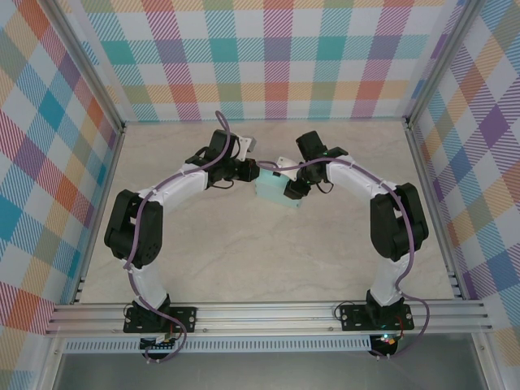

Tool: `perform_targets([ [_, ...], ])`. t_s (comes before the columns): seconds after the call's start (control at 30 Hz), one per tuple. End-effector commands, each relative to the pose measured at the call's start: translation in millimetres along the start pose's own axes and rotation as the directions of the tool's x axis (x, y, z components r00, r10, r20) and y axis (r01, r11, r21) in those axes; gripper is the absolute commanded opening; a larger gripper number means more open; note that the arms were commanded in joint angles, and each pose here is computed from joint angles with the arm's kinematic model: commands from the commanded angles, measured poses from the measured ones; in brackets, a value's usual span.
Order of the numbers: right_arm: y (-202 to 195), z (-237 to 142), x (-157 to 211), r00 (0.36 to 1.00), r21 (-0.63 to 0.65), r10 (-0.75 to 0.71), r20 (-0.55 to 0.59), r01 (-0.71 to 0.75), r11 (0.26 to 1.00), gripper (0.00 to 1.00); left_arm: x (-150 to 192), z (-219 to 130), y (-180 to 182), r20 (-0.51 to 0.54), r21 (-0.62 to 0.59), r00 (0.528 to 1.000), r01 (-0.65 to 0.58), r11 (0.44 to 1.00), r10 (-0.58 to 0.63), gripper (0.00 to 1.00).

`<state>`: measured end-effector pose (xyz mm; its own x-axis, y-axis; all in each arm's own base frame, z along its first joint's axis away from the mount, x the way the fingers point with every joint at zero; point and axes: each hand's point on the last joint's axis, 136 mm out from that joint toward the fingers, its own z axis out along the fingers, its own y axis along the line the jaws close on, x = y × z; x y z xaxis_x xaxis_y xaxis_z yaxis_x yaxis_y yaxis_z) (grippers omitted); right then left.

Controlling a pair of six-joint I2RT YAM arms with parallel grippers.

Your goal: Fold the paper box

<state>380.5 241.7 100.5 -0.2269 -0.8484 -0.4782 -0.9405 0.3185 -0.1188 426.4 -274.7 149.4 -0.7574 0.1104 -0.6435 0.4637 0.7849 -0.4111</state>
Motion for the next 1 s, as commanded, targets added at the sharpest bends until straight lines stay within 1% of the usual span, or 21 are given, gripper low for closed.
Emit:
perform_targets([
  [0.0,17.1,31.1,25.0,0.993,-0.063,0.045,-0.106,-0.052,0.997,0.29,9.3,7.0,-37.5,-0.037,0.116,0.999,0.043,0.992,-0.039,0.12],
  [0.07,18.6,32.0,23.7,0.994,-0.070,0.048,-0.102,-0.055,0.996,0.29,10.3,9.3,-42.7,-0.036,0.129,0.998,0.055,0.990,-0.050,0.12],
  [0.1,18.9,32.7,24.7,0.993,-0.071,0.047,-0.105,-0.055,0.996,0.29,11.3,10.1,-44.8,-0.037,0.127,0.998,0.047,0.991,-0.042,0.14],
  [0.17,18.5,33.6,26.0,0.993,-0.070,0.042,-0.110,-0.050,0.996,0.29,13.2,10.4,-42.9,-0.043,0.093,0.999,0.013,0.996,-0.009,0.23],
  [0.23,18.6,33.7,26.9,0.993,-0.075,0.038,-0.111,-0.047,0.996,0.29,16.0,10.0,-35.0,-0.059,0.039,0.997,-0.056,0.998,0.059,0.30],
  [0.27,19.5,34.2,27.2,0.993,-0.078,0.035,-0.113,-0.044,0.996,0.29,15.8,10.4,-30.4,-0.063,0.013,0.994,-0.092,0.996,0.093,0.31],
  [0.3,18.7,33.7,27.1,0.993,-0.077,0.034,-0.112,-0.042,0.996,0.29,24.7,10.4,-22.2,-0.107,-0.021,0.987,-0.127,0.992,0.124,0.32],
  [0.4,19.1,33.5,25.8,0.994,-0.084,0.028,-0.110,-0.037,0.996,0.29,31.1,12.6,-7.7,-0.168,-0.077,0.965,-0.214,0.974,0.199,0.32],
  [0.6,18.0,33.0,25.9,0.993,-0.087,0.020,-0.115,-0.031,0.996,0.29,32.5,19.8,3.9,-0.215,-0.116,0.947,-0.266,0.957,0.237,0.23],
  [0.7,18.3,32.8,26.5,0.993,-0.090,0.018,-0.116,-0.029,0.996,0.29,29.7,19.1,10.8,-0.227,-0.153,0.940,-0.294,0.943,0.256,0.21],
  [0.77,18.4,32.7,26.6,0.993,-0.091,0.018,-0.116,-0.028,0.995,0.29,28.5,19.0,11.2,-0.230,-0.151,0.937,-0.299,0.942,0.261,0.19],
  [0.83,18.8,32.6,27.2,0.993,-0.093,0.018,-0.118,-0.029,0.995,0.29,27.9,19.7,7.7,-0.232,-0.124,0.938,-0.292,0.948,0.259,0.14],
  [0.9,19.8,32.5,27.3,0.993,-0.097,0.019,-0.118,-0.030,0.995,0.29,25.9,18.9,3.7,-0.221,-0.100,0.947,-0.261,0.960,0.234,0.08],
  [0.97,20.5,32.6,28.1,0.993,-0.100,0.019,-0.120,-0.031,0.995,0.29,20.5,15.6,-0.3,-0.202,-0.087,0.958,-0.225,0.970,0.204,0.06],
])
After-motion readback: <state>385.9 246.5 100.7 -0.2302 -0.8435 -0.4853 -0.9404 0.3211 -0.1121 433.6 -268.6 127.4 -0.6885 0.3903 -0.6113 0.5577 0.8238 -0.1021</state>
